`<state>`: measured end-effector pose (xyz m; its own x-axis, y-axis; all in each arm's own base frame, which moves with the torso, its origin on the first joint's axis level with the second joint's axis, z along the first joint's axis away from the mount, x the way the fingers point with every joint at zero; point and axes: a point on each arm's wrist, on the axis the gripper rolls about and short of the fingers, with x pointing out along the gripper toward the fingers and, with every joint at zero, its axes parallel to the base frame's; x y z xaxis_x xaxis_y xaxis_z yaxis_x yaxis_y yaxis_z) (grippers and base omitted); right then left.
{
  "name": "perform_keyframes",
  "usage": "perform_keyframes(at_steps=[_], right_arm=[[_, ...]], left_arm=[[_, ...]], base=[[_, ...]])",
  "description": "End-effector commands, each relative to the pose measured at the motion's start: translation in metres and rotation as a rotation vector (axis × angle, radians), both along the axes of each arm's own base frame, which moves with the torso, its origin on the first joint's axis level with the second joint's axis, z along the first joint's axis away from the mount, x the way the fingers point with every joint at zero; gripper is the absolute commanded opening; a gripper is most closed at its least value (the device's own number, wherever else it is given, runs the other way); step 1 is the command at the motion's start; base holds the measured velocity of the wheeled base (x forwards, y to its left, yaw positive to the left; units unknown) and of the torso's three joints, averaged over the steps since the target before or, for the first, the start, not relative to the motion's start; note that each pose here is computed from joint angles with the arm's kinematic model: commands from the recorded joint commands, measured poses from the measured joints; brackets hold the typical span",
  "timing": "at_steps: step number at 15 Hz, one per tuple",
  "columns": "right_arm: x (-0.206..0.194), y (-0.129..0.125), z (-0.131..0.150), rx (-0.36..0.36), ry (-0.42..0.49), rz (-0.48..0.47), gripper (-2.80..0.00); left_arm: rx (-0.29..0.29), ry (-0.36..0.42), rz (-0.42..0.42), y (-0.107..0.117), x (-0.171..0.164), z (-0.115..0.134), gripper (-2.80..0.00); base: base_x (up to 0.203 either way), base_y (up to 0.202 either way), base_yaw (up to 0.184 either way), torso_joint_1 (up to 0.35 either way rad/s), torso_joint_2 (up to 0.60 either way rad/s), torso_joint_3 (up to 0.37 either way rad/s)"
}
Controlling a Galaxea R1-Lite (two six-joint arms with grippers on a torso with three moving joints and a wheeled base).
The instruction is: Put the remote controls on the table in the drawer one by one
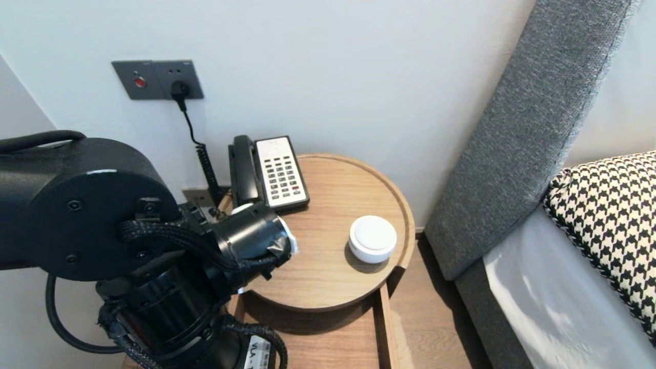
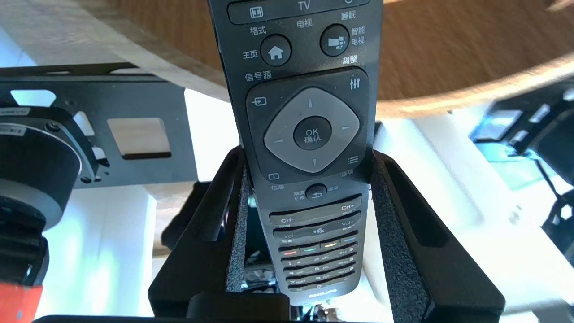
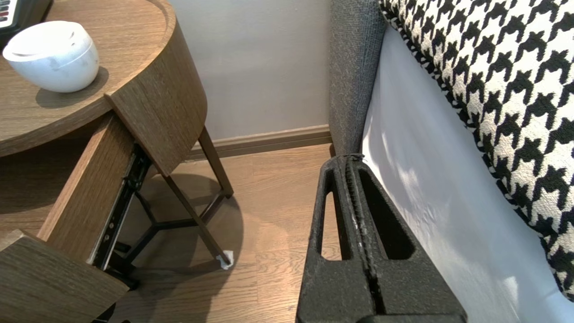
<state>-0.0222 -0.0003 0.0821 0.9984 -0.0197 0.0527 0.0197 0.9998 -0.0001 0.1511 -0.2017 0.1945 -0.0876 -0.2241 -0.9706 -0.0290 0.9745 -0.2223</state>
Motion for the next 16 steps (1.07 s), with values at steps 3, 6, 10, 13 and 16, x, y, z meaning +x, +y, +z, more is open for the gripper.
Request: perform_keyframes(at_steps=[3,6,10,13,16], right_arm=[[0.002,0.0,-0.008,0.0,0.027,0.0,-2.8],[0.002,0.0,-0.008,0.0,0.028,0.0,-2.8],[0.002,0.0,-0.008,0.0,0.027,0.0,-2.8],[0.002,0.0,-0.008,0.0,0.028,0.0,-2.8],[0.002,0.0,-0.008,0.0,0.027,0.0,-2.8]], left_arm=[[0.018,0.005,0.004,-0.004,0.003,-0.019,-2.8],[0.032,0.018,0.007,-0.012,0.01,-0.033,-2.8],[0.03,0.015,0.011,-0.023,0.018,-0.046,-2.8],[0.036,-0.01,0.015,-0.029,0.024,-0.055,-2.8],[0.042,-0.039,0.022,-0.028,0.027,-0.055,-2.8]], base=[[0.0,0.0,0.0,0.0,0.0,0.0],[0.0,0.0,0.0,0.0,0.0,0.0],[0.0,0.0,0.0,0.0,0.0,0.0],[0.0,0.0,0.0,0.0,0.0,0.0],[0.0,0.0,0.0,0.0,0.0,0.0]])
